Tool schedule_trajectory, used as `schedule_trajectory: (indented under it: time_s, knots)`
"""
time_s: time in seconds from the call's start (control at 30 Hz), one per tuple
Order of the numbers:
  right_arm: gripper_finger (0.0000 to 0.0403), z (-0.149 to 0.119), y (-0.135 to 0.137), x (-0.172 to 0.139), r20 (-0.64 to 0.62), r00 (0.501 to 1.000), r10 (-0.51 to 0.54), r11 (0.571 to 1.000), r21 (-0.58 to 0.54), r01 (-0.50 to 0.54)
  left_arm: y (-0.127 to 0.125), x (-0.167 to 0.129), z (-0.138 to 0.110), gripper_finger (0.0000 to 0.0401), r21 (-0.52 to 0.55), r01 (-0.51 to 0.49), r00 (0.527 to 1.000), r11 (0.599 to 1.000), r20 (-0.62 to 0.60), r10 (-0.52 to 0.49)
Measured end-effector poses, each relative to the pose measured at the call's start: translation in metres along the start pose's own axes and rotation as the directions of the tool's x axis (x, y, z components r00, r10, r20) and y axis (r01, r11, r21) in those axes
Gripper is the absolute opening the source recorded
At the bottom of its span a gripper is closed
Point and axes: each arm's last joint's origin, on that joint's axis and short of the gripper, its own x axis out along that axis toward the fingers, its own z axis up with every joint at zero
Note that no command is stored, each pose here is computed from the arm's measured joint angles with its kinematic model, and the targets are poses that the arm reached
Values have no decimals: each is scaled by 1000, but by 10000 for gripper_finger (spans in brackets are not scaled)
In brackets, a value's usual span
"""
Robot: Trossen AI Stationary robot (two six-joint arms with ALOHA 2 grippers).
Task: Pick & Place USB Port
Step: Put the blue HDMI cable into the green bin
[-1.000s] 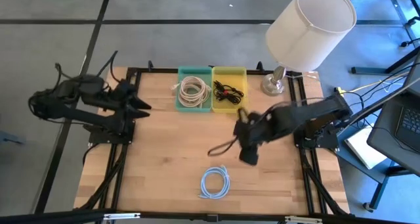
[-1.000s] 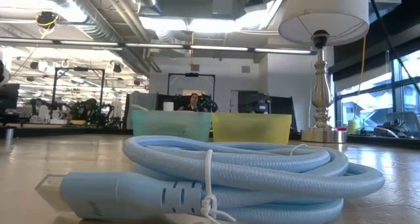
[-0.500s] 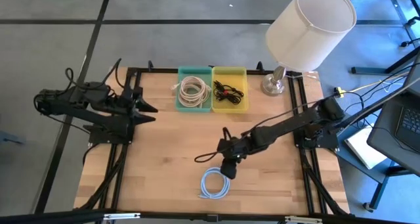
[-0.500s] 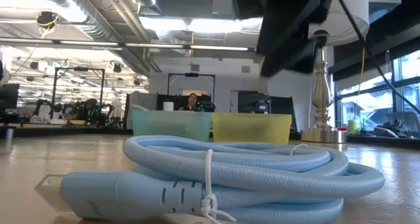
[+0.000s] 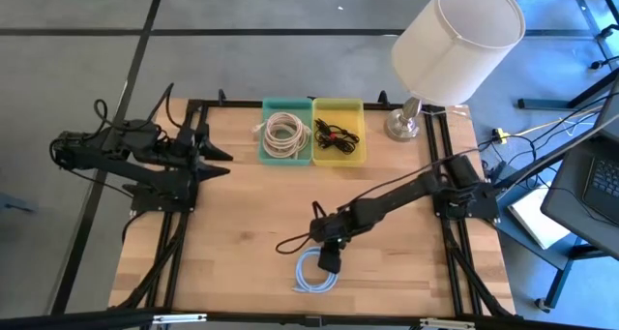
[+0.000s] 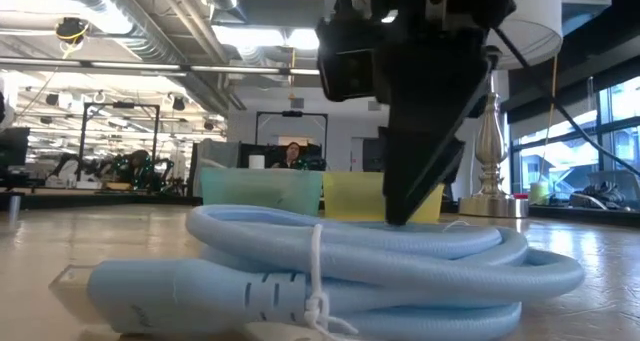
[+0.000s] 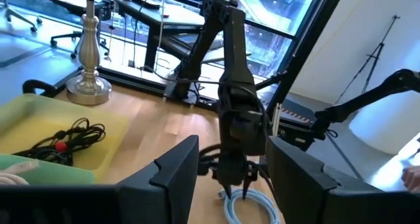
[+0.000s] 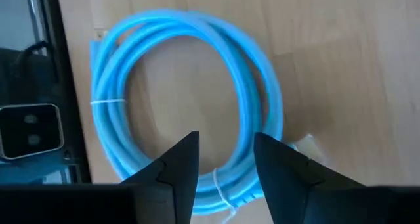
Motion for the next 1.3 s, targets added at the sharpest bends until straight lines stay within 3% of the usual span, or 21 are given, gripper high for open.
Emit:
schedule_trajectory:
  time_s: [0.33,0.43,0.57,0.8,1.0,1.3]
  knots:
    - [144,9,-16,19,20,999,-25,999,-27,26,1,0,0,173,53,-39,999,998,14,38]
    - [109,10,-20,20,33,998,-51,998,-44,52,1,0,0,173,53,-39,999,998,14,38]
    - [22,13,-25,19,40,997,-72,996,-56,74,1,0,0,173,48,-39,999,998,14,38]
    - [5,13,-26,15,54,994,-91,995,-48,93,1,0,0,173,46,-39,999,998,13,38]
    - [2,3,-18,-17,58,967,-249,967,-37,252,2,0,0,173,46,-50,999,998,9,50]
    - [0,12,17,-87,251,921,-297,949,-24,313,4,1,-4,173,50,-107,994,993,-18,108]
